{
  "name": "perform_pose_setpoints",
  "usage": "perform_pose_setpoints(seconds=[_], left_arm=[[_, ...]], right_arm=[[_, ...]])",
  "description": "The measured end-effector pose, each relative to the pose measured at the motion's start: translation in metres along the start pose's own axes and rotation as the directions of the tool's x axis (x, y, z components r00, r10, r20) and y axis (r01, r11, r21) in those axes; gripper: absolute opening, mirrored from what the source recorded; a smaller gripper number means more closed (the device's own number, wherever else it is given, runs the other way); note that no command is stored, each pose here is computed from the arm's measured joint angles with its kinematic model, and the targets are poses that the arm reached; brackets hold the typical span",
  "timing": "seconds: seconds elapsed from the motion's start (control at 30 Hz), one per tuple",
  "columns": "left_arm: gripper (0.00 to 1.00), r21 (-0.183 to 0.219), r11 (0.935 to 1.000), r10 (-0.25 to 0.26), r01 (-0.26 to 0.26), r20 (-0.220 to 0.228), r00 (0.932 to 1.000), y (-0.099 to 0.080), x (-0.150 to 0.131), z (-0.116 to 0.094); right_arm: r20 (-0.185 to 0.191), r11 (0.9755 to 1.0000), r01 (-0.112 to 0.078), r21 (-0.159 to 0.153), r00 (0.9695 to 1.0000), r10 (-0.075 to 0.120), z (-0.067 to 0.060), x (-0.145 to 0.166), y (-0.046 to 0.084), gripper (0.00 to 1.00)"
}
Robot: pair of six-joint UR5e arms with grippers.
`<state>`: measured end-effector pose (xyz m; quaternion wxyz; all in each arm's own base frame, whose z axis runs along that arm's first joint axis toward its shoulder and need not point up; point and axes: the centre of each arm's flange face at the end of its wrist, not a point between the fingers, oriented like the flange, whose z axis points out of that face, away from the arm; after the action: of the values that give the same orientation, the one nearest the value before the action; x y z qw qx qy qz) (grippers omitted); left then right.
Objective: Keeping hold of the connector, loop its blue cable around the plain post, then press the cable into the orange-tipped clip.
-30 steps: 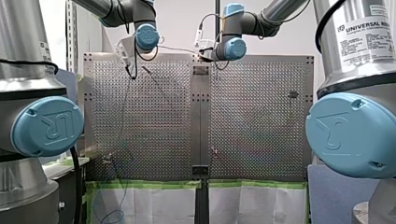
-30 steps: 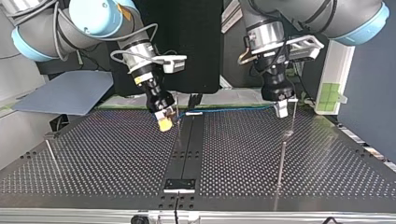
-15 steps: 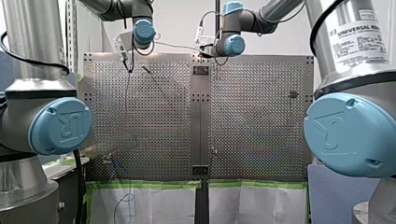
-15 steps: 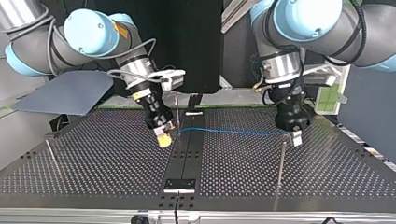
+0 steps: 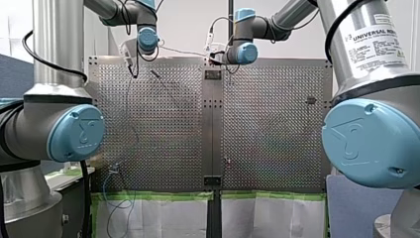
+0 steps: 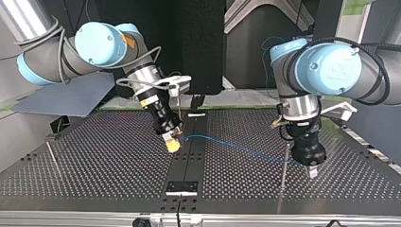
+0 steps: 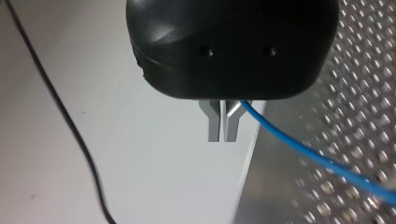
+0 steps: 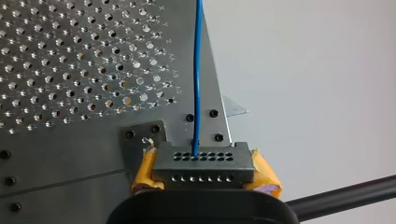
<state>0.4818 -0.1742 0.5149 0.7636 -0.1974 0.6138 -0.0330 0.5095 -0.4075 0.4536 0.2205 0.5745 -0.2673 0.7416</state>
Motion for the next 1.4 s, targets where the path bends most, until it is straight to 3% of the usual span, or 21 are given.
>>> perform_pose_setpoints(seconds=[0.17,0.47,0.8,1.1,1.4], left_arm=[[0.08,-0.004,1.0000,0.004,-0.004,-0.018,0.9998,0.014,0.012,0.020],[0.08,-0.002,0.9994,-0.036,0.036,-0.013,0.9993,0.042,0.013,0.046],[0.08,-0.022,0.9996,-0.016,0.015,-0.073,0.9972,0.092,0.047,0.089],[0.08,-0.041,0.9990,-0.020,0.017,-0.072,0.9972,0.129,0.042,0.108],[0.08,-0.024,0.9997,-0.012,0.009,-0.104,0.9945,0.130,0.053,0.105]], right_arm=[[-0.001,1.0000,0.001,-0.001,1.0000,-0.001,0.004,-0.007,0.004,0.00],[0.002,1.0000,0.003,-0.009,1.0000,-0.003,0.010,-0.016,0.013,0.00],[-0.005,1.0000,0.005,0.002,1.0000,-0.005,0.015,-0.016,0.018,0.00],[0.003,1.0000,0.005,-0.003,1.0000,-0.005,0.018,-0.021,0.021,0.00],[0.013,0.9997,0.007,-0.023,0.9999,-0.007,0.023,-0.040,0.028,0.00]])
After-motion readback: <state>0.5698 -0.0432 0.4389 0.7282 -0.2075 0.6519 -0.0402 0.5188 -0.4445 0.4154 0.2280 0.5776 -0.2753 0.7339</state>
